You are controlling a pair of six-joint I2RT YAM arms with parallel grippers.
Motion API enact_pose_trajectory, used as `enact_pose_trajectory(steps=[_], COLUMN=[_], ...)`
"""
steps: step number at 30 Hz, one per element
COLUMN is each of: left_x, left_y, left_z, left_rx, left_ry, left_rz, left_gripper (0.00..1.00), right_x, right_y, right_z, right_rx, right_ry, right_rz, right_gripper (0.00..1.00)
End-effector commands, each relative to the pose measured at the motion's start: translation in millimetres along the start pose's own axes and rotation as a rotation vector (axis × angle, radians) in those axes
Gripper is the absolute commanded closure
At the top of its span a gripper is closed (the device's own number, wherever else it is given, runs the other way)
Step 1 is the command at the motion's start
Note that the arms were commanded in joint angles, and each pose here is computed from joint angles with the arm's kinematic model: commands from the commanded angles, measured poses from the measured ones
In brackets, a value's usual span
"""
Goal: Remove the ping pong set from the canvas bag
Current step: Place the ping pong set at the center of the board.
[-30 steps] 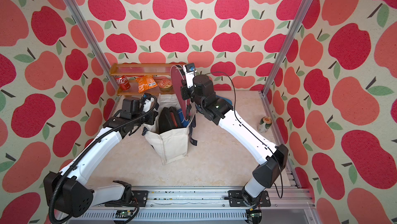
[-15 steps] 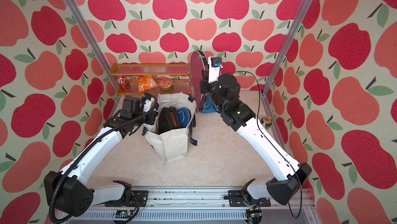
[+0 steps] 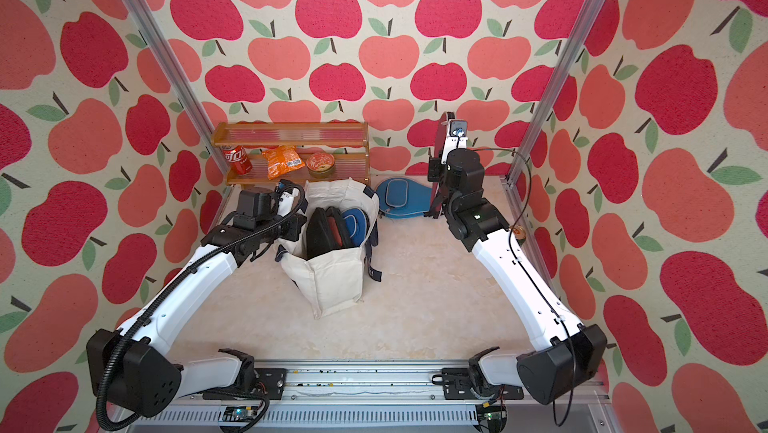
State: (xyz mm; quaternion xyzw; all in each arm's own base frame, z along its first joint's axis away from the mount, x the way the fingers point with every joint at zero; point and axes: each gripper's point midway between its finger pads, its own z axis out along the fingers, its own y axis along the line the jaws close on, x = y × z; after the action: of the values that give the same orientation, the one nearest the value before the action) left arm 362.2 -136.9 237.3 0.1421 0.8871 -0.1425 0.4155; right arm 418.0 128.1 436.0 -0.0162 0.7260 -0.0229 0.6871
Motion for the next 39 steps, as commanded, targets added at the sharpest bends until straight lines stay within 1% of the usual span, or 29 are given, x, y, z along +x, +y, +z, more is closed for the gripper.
enact_pose_trajectory(steps=[1, 4, 8, 12, 16, 22, 24, 28, 33, 39], left_x=[-7.3, -6.2, -6.2, -5.5, -4.4, -2.7, -2.4, -1.4, -0.6, 1.1], left_y=[-0.2, -0.3, 0.5, 0.2, 1.0, 2.3, 2.9, 3.4, 2.4, 1.5], left_z=[3.4, 4.3, 4.5, 4.8, 6.5, 8.9, 9.8, 12.3, 15.3, 18.0], left_rx=[0.005, 0.007, 0.003, 0.003, 0.002, -0.001, -0.003, 0.001, 0.014, 0.022], left_ry=[-0.018, -0.014, -0.014, -0.012, -0.008, 0.0, 0.001, 0.006, 0.011, 0.021], left_rz=[0.02, 0.019, 0.021, 0.021, 0.021, 0.019, 0.018, 0.014, 0.006, 0.0], left_gripper=[1.0, 1.0, 1.0, 1.0, 1.0, 1.0, 1.0, 1.0, 1.0, 1.0], right_x=[-16.4, 5.1, 36.3, 67.9, 96.5, 131.8, 143.7, 167.3, 198.6, 227.6], right_y=[-22.8, -24.6, -24.4, -20.7, -9.9, -5.1, -7.9, -19.8, -37.5, -49.3], right_z=[13.5, 38.9, 71.2, 106.7, 144.9, 190.9, 199.9, 211.8, 221.9, 233.9], right_rx=[0.127, 0.197, 0.27, 0.358, 0.39, 0.47, 0.502, 0.54, 0.545, 0.551], right_ry=[-0.078, -0.022, 0.061, 0.141, 0.219, 0.331, 0.362, 0.439, 0.529, 0.589], right_rz=[-0.056, -0.172, -0.292, -0.457, -0.616, -0.792, -0.827, -0.852, -0.853, -0.899], right_gripper=[0.95, 0.95, 0.96, 0.96, 0.97, 0.97, 0.97, 0.98, 0.98, 0.98])
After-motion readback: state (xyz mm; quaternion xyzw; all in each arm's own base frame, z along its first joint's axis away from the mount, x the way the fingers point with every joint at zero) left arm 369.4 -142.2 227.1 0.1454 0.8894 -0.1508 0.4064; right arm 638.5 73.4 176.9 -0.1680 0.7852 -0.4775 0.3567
